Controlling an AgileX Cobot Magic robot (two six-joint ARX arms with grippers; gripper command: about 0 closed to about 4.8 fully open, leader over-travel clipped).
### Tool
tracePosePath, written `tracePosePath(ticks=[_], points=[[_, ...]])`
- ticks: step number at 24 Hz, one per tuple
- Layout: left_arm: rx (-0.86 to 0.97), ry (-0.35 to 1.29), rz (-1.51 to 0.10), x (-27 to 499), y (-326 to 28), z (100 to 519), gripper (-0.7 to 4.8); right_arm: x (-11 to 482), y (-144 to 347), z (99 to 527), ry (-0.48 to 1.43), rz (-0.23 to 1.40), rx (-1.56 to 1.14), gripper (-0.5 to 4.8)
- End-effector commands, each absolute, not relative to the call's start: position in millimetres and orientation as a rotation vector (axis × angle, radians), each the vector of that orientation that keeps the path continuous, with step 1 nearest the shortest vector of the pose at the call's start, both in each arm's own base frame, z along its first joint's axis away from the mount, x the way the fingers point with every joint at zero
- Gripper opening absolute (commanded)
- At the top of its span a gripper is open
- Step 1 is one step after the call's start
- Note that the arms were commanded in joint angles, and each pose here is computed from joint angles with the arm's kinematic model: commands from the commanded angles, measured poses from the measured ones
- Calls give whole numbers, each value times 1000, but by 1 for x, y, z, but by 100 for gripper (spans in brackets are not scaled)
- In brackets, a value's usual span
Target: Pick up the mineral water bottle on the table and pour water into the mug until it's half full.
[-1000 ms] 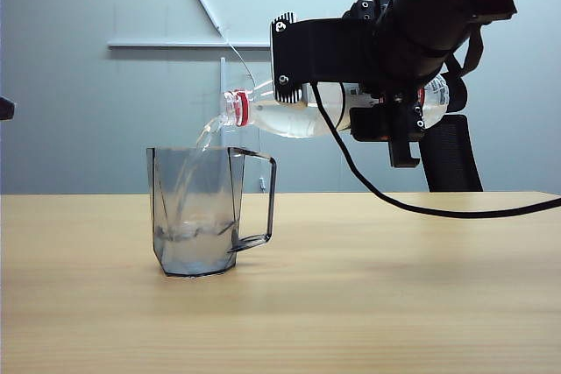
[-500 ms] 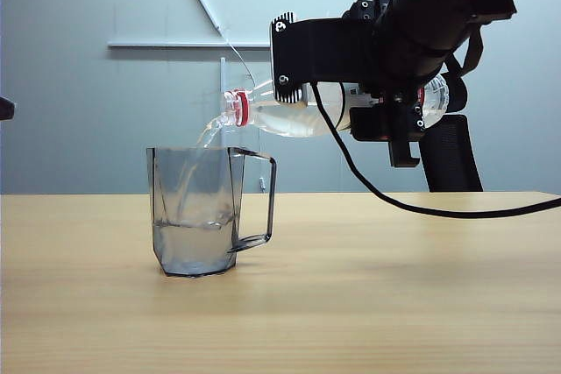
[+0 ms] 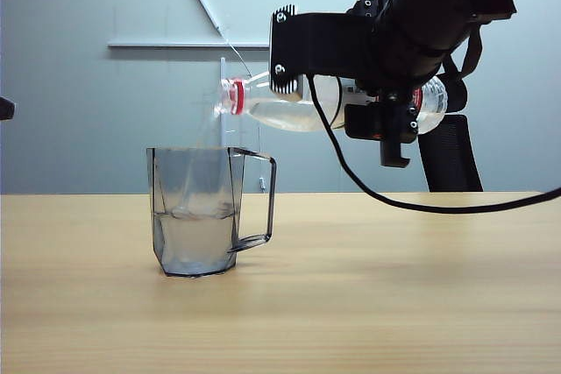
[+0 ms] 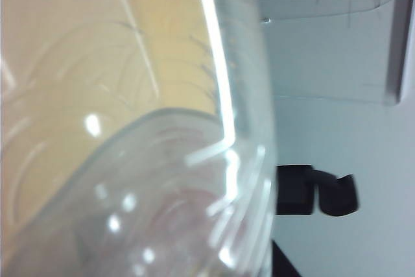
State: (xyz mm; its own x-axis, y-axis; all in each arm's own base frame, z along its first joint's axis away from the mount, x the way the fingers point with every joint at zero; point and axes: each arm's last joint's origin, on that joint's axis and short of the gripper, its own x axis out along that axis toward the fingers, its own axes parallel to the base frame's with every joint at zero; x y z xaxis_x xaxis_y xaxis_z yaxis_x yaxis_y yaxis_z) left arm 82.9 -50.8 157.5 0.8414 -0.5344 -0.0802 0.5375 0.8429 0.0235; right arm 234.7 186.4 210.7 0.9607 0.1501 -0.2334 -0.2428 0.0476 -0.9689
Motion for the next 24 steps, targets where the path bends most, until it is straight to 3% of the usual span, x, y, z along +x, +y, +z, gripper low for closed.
tracePosePath(ticks=[1,13,24], points=[[40,63,-567,83,-51,159,-2,235,187,216,74,285,-1390,280],[40,63,-567,83,-51,159,-2,234,186,211,180,273,-925,278],[40,62,-566,83,-51,159,-2,236,183,209,223,345,-268,279]])
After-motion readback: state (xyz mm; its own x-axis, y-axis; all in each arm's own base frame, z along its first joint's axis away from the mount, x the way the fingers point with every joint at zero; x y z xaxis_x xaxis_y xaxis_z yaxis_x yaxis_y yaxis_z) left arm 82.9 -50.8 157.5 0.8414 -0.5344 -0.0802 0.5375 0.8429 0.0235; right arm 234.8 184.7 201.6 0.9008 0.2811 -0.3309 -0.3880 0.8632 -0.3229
